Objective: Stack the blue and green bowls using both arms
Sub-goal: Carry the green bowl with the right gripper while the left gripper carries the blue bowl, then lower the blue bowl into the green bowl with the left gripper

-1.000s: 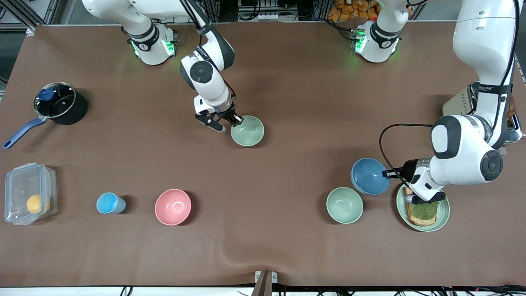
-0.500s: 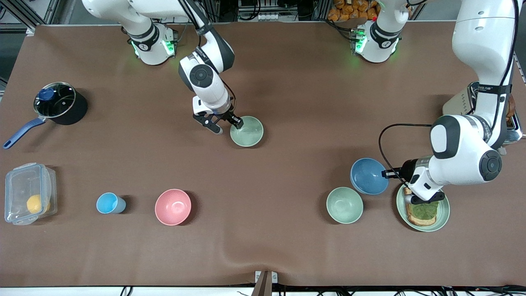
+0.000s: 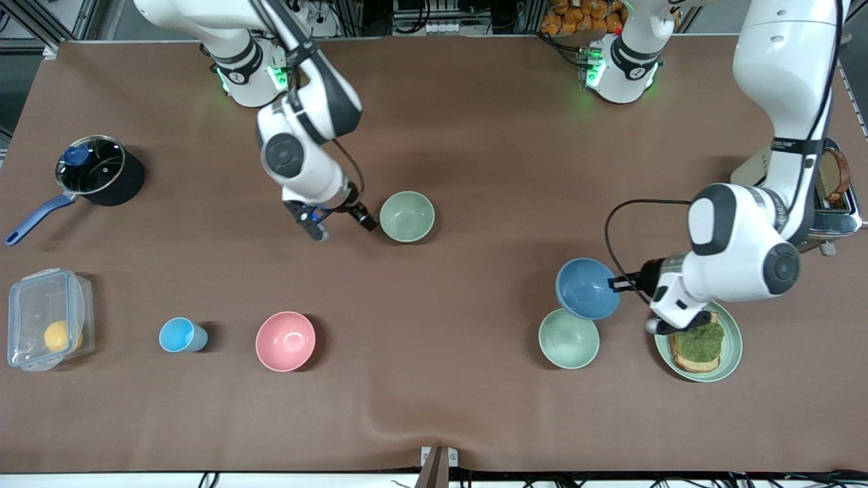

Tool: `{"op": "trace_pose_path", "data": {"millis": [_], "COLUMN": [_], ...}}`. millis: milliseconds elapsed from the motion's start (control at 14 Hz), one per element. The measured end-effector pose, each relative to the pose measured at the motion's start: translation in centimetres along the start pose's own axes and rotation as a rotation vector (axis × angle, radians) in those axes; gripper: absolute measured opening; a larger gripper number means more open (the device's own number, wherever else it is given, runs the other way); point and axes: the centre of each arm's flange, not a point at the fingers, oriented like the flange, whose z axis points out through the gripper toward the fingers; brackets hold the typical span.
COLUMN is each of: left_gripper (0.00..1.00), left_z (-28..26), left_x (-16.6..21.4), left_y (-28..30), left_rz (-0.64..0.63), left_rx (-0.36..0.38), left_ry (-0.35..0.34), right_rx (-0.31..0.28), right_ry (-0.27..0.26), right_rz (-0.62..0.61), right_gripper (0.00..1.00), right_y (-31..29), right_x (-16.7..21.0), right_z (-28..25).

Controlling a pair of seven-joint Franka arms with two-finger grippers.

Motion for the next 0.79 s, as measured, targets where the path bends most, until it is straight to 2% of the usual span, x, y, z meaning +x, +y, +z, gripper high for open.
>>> {"op": "trace_pose_path", "data": {"millis": [286, 500, 643, 786], "left_gripper": [0.05, 0.05, 0.05, 0.05], "left_z": [1.3, 3.3, 5.2, 7.4], "left_x": [-4.8, -9.5, -12.8, -15.3], "left_y": [8.2, 14.6, 18.2, 20.5], "left_rz": [-0.054, -0.089, -0.094, -0.1], "left_rx": [-0.003, 0.026, 0.053, 0.081], "left_ry": [-0.053, -0.075, -0.093, -0.113], "right_rx": [-0.007, -0.007, 0.014, 0.036], "right_ry": [-0.081, -0.17, -0.225, -0.251], "right_rz": [0.157, 0.269, 0.323, 0.355], "right_gripper": [1.0, 1.0, 1.0, 1.0], "right_y": [1.0, 1.3, 1.3, 1.2], "right_x": [4.8, 5.8, 6.2, 6.4], "right_z": [1.4, 4.0, 5.6, 6.9]}}
